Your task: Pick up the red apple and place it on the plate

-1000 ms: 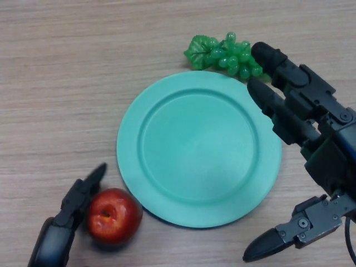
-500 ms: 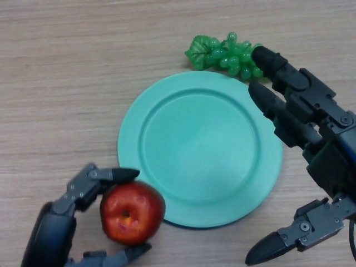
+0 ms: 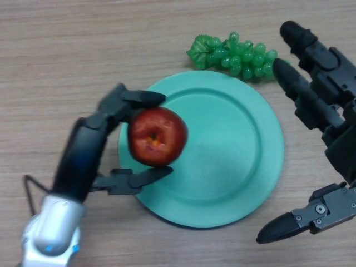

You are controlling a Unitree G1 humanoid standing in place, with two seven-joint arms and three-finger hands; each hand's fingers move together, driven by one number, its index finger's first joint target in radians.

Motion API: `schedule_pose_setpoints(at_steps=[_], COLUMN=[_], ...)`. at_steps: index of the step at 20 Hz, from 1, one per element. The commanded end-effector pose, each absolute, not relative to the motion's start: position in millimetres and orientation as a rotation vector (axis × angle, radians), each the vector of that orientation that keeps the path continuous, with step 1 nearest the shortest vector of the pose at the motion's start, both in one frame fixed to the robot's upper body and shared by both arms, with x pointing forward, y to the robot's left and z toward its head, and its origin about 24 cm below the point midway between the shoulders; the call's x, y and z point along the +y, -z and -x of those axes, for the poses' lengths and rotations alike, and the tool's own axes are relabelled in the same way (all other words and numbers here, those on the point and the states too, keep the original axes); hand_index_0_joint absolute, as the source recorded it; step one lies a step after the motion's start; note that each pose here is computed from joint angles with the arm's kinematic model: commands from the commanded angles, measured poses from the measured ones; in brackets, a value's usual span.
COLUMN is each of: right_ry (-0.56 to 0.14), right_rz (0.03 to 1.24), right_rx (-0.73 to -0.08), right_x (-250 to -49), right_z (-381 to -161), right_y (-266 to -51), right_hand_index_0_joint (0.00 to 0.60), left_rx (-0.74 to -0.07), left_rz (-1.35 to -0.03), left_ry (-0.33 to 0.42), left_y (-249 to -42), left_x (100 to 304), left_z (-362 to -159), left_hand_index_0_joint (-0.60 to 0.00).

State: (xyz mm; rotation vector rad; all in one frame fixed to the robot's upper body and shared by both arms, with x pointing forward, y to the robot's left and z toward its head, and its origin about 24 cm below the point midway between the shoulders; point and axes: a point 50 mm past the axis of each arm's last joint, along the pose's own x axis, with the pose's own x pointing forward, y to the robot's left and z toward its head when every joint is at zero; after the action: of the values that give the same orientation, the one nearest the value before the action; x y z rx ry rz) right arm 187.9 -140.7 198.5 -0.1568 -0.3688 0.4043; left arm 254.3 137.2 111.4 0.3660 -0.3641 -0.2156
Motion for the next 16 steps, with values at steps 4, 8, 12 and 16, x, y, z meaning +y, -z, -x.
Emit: schedule_pose_setpoints(at_steps=[4, 8, 12, 16], right_ry=[-0.42, -0.406, -0.389, -0.378], right_rz=[0.175, 0.186, 0.187, 0.184], right_rx=[-0.595, -0.592, -0.579, -0.577], right_x=[-142, -147, -151, -153], right_z=[-175, -176, -177, -178], right_y=[-222, -222, -220, -221], right_hand_index_0_joint=[0.0, 0.0, 0.0, 0.0], left_rx=[-0.542, -0.566, -0.516, -0.458], left_rz=[-0.485, -0.442, -0.449, -0.426], left_ry=[0.293, 0.261, 0.285, 0.291], left_y=[-125, -122, -115, -116], left_x=[126, 126, 126, 129], left_z=[-272, -281, -285, -285], left_hand_index_0_joint=[-0.6, -0.6, -0.6, -0.252])
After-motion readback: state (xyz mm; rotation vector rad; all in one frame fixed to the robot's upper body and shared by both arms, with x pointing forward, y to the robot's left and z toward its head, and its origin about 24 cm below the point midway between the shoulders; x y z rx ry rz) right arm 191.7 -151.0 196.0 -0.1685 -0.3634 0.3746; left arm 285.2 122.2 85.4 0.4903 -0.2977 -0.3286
